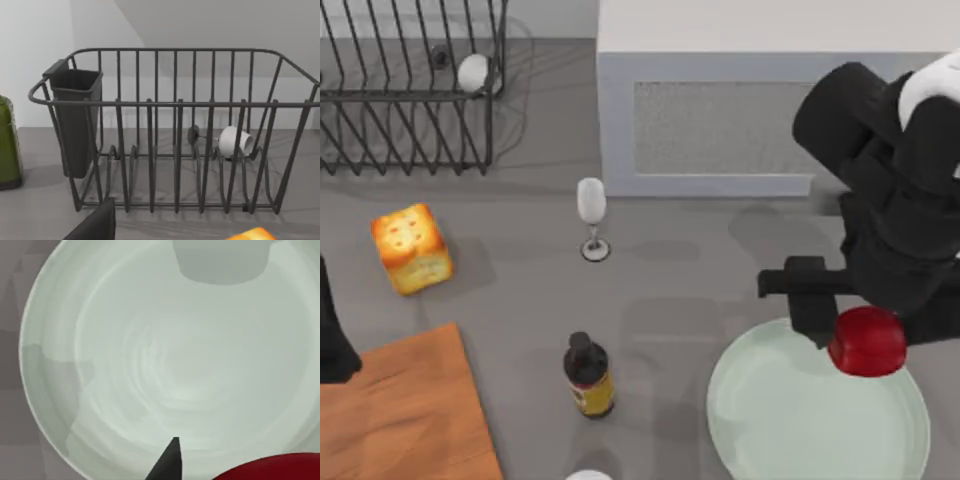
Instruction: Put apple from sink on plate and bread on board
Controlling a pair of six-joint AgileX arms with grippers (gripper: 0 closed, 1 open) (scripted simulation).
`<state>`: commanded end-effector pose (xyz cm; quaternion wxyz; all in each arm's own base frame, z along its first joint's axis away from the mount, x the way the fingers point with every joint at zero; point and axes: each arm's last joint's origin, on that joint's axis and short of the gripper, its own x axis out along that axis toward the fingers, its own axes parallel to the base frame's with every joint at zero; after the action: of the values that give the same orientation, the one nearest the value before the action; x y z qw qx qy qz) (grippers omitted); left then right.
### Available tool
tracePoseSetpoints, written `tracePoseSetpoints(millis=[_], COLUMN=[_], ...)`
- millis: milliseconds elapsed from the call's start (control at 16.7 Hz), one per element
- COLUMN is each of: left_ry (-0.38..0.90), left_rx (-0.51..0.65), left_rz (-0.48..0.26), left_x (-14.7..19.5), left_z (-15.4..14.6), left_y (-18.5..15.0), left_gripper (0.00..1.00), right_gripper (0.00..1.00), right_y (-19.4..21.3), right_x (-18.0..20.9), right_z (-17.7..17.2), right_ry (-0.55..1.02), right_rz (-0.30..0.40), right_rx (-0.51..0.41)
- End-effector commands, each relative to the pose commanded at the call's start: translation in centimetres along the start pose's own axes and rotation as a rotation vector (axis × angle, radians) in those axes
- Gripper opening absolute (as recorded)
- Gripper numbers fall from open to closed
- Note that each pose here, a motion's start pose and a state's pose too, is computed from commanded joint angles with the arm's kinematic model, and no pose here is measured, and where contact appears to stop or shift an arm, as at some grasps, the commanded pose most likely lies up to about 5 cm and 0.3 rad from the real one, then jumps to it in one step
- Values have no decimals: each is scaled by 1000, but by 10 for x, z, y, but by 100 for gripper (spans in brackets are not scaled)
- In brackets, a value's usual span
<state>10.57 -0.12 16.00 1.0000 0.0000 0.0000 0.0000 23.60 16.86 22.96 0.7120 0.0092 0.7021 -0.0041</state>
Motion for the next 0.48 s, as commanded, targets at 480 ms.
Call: tracePoseSetpoints(millis=[480], left_ry=[0], left_rx=[0], left_rz=[0], left_x=[0], left_z=[0], left_y=[0], left_gripper=[100], right_gripper=[0], right_y=[14], right_x=[0], right_z=[-13], right_ry=[14], right_rz=[-7], right_rx=[-9])
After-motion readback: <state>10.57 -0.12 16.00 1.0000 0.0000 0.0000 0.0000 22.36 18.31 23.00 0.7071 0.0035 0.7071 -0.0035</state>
